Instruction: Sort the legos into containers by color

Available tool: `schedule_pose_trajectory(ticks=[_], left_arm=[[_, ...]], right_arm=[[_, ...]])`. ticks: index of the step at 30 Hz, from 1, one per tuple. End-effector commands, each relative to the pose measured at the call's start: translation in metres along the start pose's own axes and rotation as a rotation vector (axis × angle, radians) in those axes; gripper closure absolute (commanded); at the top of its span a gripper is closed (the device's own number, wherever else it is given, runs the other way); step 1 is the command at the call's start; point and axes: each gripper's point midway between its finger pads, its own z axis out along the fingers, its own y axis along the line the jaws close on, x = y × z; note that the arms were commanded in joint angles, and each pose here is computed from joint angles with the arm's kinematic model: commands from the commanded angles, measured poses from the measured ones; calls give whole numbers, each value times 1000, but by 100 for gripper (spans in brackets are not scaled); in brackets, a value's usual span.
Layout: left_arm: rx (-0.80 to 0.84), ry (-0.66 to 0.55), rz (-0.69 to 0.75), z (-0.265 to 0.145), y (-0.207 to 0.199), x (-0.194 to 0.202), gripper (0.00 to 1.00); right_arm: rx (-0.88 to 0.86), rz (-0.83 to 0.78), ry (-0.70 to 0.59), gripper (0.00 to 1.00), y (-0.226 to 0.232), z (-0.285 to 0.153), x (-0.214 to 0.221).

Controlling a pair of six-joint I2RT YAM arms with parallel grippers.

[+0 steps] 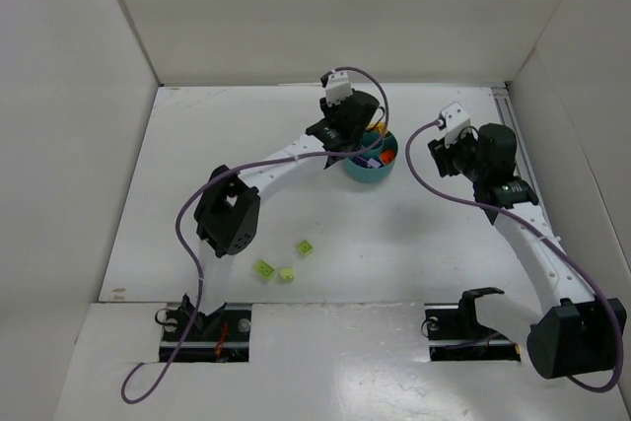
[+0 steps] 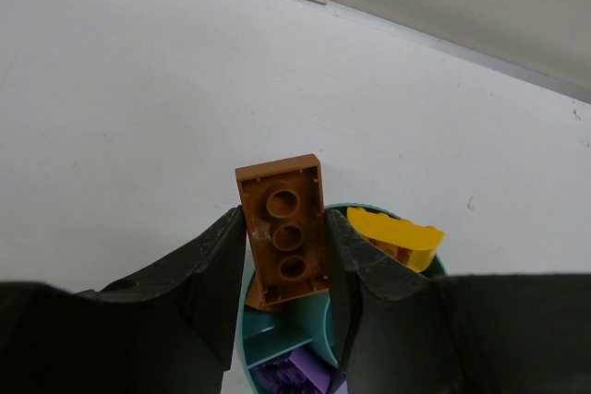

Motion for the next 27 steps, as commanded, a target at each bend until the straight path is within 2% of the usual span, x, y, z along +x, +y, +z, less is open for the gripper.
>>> schedule_pose_trajectory(ticks=[1, 9, 20, 27], left_arm=[[13, -135, -1, -6, -21, -27, 78], [-17, -139, 15, 4, -24, -11, 75], [-49, -173, -74, 5, -20, -15, 75], [-88, -132, -101, 14, -16, 14, 73]], right_arm=[[47, -6, -56, 44, -10, -4, -14], [43, -13, -47, 44, -10, -2, -11], [11, -6, -21, 44, -4, 7, -2], [6, -13, -11, 44, -4, 10, 1]])
